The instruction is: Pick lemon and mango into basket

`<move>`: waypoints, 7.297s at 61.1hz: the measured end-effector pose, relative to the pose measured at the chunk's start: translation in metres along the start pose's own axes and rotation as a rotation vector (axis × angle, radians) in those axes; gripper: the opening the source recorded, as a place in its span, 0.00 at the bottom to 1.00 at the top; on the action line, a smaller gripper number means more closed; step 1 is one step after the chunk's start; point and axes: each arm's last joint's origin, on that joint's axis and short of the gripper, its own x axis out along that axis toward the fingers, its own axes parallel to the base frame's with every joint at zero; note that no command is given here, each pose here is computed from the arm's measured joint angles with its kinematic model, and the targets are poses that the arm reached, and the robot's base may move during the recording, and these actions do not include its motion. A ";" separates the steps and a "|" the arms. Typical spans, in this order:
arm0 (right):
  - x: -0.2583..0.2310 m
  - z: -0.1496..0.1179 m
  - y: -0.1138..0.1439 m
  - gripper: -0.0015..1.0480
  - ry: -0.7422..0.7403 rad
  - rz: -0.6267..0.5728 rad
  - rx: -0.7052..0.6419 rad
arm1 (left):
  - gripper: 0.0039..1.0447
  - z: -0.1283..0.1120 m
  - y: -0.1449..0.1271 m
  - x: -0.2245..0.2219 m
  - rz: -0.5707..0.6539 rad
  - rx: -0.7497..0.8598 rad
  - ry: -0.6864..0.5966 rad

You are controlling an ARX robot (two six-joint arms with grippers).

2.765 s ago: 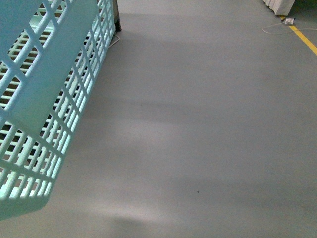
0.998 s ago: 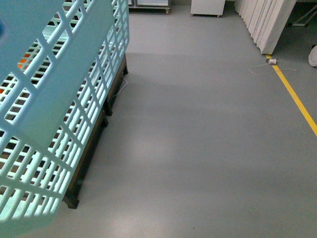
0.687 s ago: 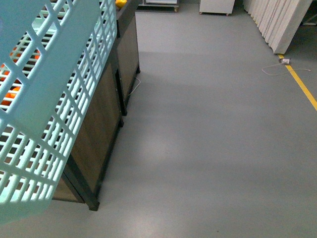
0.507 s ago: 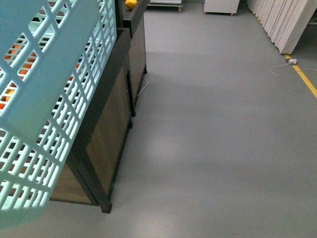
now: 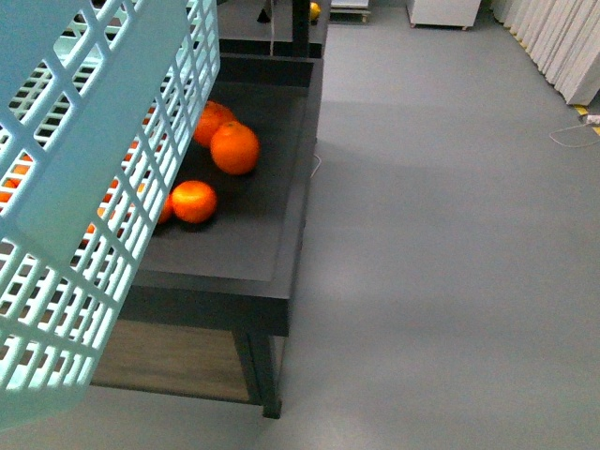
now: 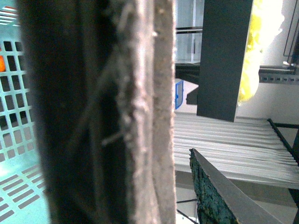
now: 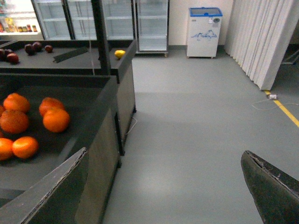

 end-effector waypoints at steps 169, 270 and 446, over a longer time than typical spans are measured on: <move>0.000 0.000 0.000 0.92 -0.001 0.008 0.000 | 0.27 0.002 0.000 0.001 0.003 0.003 -0.022; 0.015 0.026 -0.035 0.92 -0.060 -0.145 0.384 | 0.26 -0.201 -0.022 0.092 -0.001 0.781 1.098; 0.388 -0.214 -0.150 0.63 0.929 -0.039 -0.434 | 0.26 -0.201 -0.022 0.092 -0.001 0.782 1.098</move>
